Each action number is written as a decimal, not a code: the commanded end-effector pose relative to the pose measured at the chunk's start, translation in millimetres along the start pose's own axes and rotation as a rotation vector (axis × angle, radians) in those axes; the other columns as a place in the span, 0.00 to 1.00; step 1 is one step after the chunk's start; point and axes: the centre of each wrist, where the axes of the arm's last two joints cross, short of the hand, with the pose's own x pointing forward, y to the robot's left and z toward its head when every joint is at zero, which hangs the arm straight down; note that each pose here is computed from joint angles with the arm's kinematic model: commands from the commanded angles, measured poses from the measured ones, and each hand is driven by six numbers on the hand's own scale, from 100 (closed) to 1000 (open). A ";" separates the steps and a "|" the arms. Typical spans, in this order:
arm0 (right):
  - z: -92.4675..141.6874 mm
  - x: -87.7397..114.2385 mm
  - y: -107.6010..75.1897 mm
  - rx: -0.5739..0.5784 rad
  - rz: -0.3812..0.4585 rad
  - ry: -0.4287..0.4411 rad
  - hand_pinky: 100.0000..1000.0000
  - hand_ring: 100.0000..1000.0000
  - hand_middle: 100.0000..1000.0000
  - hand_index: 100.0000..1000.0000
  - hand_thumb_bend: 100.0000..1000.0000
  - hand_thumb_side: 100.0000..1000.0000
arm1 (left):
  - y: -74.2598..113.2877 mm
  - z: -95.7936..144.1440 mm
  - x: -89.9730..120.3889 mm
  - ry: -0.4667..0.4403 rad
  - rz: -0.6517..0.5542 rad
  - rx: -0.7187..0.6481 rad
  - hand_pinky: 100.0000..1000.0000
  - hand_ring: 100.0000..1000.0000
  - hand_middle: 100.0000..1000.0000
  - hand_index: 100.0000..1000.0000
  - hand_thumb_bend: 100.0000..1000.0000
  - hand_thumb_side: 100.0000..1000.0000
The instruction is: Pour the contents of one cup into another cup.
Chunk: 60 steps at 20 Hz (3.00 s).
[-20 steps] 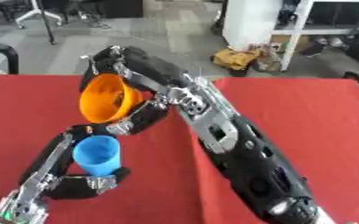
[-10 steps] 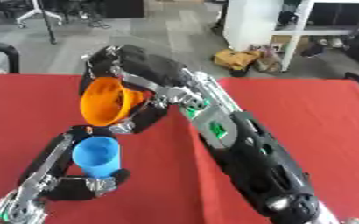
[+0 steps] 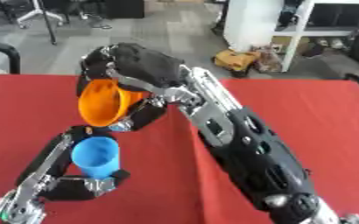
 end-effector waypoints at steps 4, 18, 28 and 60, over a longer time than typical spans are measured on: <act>-7.4 1.5 -14.0 0.005 0.093 -0.046 0.34 0.24 0.16 0.25 0.00 0.00 | 7.9 -2.6 6.9 -0.027 -0.024 -0.009 0.33 0.32 0.41 0.60 0.49 0.00; -14.9 8.9 -17.1 0.030 0.213 -0.120 0.34 0.16 0.15 0.27 0.00 0.00 | 7.9 -2.8 6.8 -0.033 -0.017 -0.021 0.33 0.32 0.41 0.60 0.49 0.00; -17.8 12.2 -15.6 0.032 0.268 -0.152 0.33 0.16 0.13 0.28 0.00 0.00 | 7.1 -2.8 7.2 -0.039 -0.009 -0.039 0.33 0.33 0.41 0.60 0.50 0.00; -17.1 15.3 -14.8 -0.053 0.335 -0.217 0.35 0.20 0.15 0.29 0.00 0.00 | 10.9 1.5 7.9 -0.069 0.013 -0.080 0.33 0.36 0.42 0.60 0.51 0.00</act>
